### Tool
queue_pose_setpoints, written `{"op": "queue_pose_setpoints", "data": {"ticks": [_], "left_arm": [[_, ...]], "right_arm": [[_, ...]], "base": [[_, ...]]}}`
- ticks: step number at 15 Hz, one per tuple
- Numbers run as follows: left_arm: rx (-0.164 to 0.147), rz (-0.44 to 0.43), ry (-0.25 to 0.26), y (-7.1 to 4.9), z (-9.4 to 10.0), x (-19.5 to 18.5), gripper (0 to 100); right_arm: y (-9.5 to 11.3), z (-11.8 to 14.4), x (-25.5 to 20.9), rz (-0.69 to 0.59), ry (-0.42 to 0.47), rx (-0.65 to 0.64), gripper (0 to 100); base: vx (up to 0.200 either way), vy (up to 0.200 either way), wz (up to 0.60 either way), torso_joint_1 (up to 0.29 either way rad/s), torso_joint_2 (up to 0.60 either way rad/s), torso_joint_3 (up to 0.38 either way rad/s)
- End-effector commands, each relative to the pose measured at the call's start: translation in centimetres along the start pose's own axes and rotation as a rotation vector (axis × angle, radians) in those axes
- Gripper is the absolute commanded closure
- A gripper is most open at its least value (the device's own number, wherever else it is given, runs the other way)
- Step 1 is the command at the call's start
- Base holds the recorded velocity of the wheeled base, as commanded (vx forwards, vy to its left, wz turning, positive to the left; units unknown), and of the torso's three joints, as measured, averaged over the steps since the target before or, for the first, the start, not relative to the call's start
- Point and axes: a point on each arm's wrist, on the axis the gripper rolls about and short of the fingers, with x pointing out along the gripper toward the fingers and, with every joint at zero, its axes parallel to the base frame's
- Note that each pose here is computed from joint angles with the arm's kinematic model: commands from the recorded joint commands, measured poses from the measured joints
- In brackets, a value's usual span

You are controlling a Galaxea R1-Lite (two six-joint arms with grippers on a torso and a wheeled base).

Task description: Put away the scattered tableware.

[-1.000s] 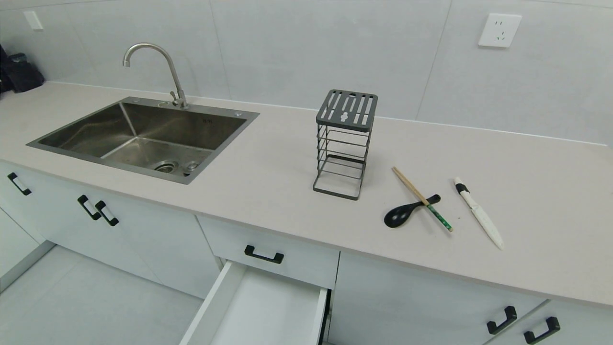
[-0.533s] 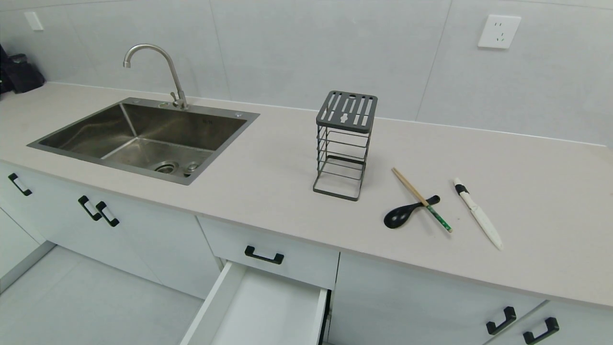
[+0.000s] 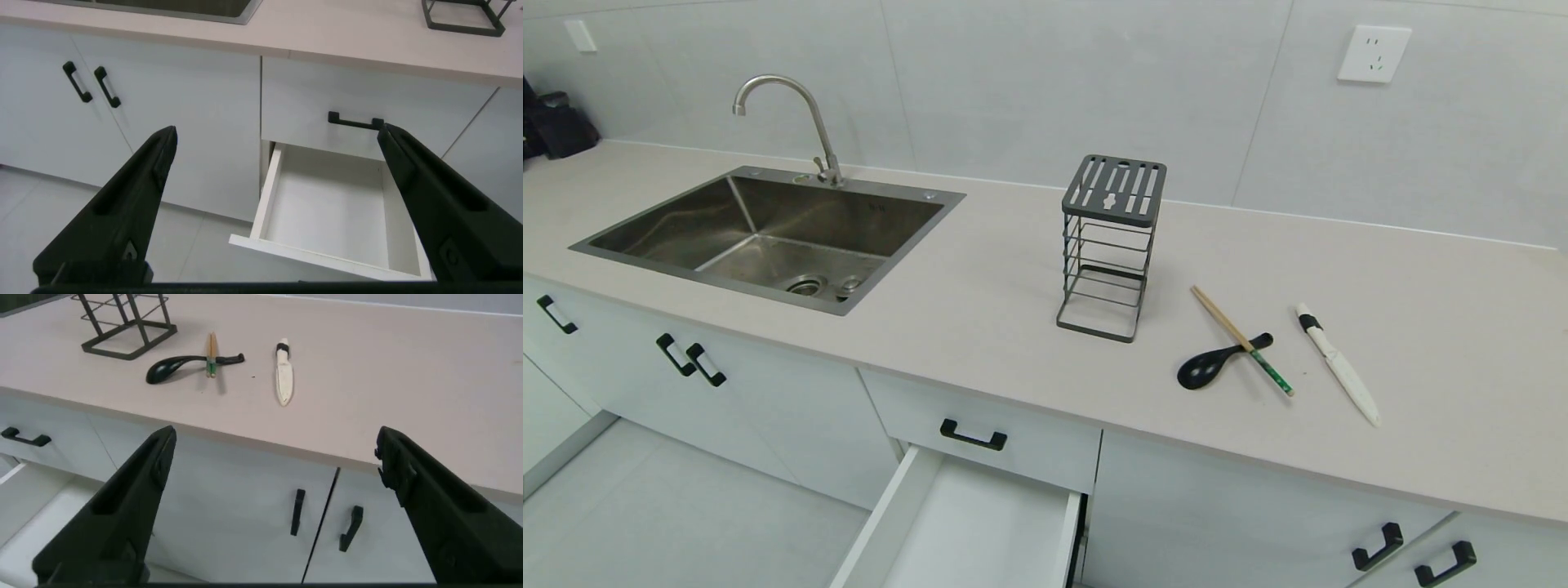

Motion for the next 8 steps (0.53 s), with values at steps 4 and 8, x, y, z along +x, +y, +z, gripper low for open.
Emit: {"op": "queue_pose_setpoints", "data": {"ticks": [4,8], "left_arm": [[0.000,0.000,0.001,0.0,0.0,0.0,0],[0.000,0.000,0.002,0.0,0.0,0.0,0]], "right_arm": [[0.5,3.5,0.1,0.242,-0.037,-0.003,0],[0.4,8.8,4.5,0.369,0.111,0.007,0]], "base": [[0.000,0.000,0.00,0.000,0.00,0.000],[0.000,0.000,0.00,0.000,0.00,0.000]]}}
